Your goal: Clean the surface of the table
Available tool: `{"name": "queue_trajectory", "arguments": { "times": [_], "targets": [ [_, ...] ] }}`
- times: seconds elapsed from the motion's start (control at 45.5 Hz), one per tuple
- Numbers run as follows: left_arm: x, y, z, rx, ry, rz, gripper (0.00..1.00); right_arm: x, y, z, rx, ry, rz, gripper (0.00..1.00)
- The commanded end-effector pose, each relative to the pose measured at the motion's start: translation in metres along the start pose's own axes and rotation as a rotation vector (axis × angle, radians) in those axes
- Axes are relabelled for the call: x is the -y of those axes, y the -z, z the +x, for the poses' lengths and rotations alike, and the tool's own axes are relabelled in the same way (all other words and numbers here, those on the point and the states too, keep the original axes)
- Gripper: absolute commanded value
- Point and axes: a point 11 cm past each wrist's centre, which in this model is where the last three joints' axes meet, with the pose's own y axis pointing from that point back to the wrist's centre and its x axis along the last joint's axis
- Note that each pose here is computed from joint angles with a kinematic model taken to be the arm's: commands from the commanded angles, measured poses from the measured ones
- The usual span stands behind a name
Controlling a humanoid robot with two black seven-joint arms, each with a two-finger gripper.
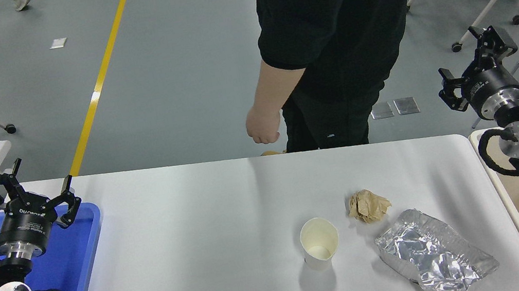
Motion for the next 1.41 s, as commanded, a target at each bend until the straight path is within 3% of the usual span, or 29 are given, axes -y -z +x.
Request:
{"name": "queue_trajectory", "arguments": {
  "times": [0.0,1.385],
  "targets": [
    [0.000,0.001,-0.001,-0.003,0.002,0.000,1.00,0.001,0.001,-0.002,0.001,0.003,0.001,1.00],
    [0.000,0.000,0.000,-0.001,0.001,0.000,1.00,-0.001,-0.031,-0.030,-0.163,0.079,-0.098,1.00]
  ]
}}
